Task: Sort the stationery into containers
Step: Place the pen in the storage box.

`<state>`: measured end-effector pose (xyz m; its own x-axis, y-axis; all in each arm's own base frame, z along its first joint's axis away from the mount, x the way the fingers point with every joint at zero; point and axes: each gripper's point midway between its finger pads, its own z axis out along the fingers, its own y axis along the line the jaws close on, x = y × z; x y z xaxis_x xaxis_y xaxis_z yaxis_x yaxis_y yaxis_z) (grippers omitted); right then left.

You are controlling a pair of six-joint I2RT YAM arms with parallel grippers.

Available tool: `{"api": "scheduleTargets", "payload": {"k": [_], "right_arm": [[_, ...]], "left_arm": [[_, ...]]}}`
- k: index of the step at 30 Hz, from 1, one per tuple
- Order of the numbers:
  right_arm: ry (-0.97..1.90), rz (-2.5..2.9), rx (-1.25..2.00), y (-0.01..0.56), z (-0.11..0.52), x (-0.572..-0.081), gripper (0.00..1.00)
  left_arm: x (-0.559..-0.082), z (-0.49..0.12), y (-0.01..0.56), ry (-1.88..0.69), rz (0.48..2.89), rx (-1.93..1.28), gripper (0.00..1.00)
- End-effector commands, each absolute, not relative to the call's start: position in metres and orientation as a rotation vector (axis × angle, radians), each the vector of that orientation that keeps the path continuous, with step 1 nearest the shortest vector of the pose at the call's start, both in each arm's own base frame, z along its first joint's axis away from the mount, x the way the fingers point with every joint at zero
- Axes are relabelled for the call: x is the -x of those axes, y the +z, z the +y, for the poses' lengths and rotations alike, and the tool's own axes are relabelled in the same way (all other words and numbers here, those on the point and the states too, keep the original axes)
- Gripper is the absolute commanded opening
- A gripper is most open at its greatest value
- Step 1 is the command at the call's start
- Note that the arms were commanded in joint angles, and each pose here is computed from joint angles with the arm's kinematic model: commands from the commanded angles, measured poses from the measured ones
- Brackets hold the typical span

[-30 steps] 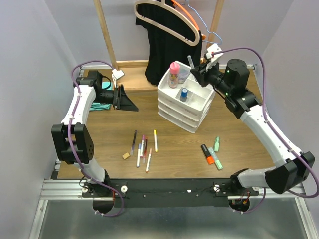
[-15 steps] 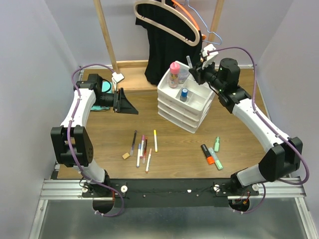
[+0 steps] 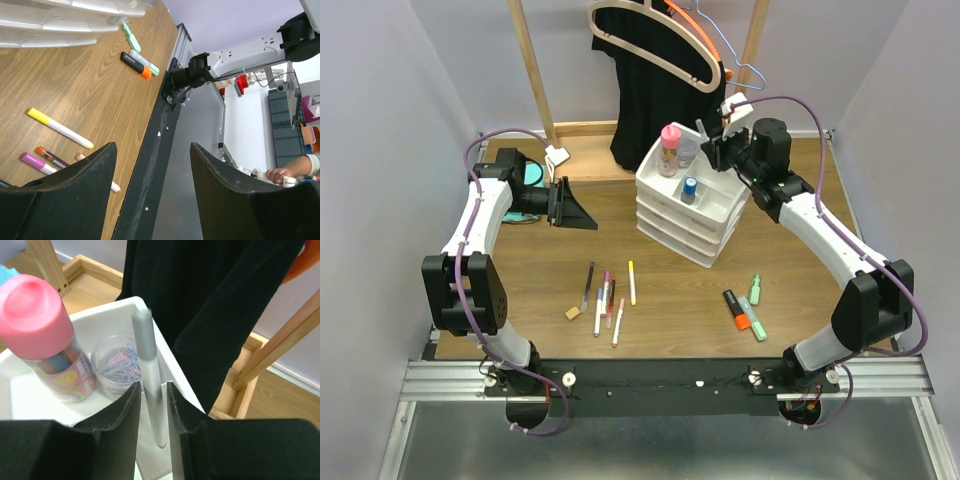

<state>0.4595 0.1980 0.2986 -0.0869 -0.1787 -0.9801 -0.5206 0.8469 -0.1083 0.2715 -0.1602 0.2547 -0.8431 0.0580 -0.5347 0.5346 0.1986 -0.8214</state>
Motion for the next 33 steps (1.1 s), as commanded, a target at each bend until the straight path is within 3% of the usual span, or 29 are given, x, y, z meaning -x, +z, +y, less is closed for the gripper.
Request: {"api": "scheduleTargets", "payload": {"k": [1, 10, 15, 18, 21, 28, 33], "right_arm": [[0.294, 1.684, 0.500, 0.306, 0.189, -0.459, 0.42], [0.351, 1.680, 0.507, 0.341, 0.187, -0.429, 0.48], [0.479, 1.572, 0.747, 0.363, 0.203, -0.369, 0.50], [0.572, 1.536, 1.039, 0.341, 0.225, -0.327, 0.52], [0.560, 1.521, 1.302, 0.312, 0.245, -0.296, 0.52], [0.444, 1.329, 1.640, 0.293, 0.285, -0.265, 0.52], [0.419, 1.095, 1.982, 0.241, 0.315, -0.245, 0.47]], "left_arm": [[-0.269, -0.159, 0.256, -1.660, 2.089, -0.565, 0.69], [-0.268, -0.156, 0.248, -1.604, 2.120, -0.575, 0.70], [-0.282, -0.136, 0.195, -1.258, 2.396, -0.409, 0.70], [-0.286, -0.117, 0.159, -1.002, 2.548, -0.353, 0.67], [-0.290, -0.108, 0.147, -0.911, 2.594, -0.291, 0.67], [-0.278, -0.095, 0.133, -0.802, 2.666, -0.249, 0.66], [-0.282, -0.079, 0.133, -0.665, 2.660, -0.210, 0.66]]}}
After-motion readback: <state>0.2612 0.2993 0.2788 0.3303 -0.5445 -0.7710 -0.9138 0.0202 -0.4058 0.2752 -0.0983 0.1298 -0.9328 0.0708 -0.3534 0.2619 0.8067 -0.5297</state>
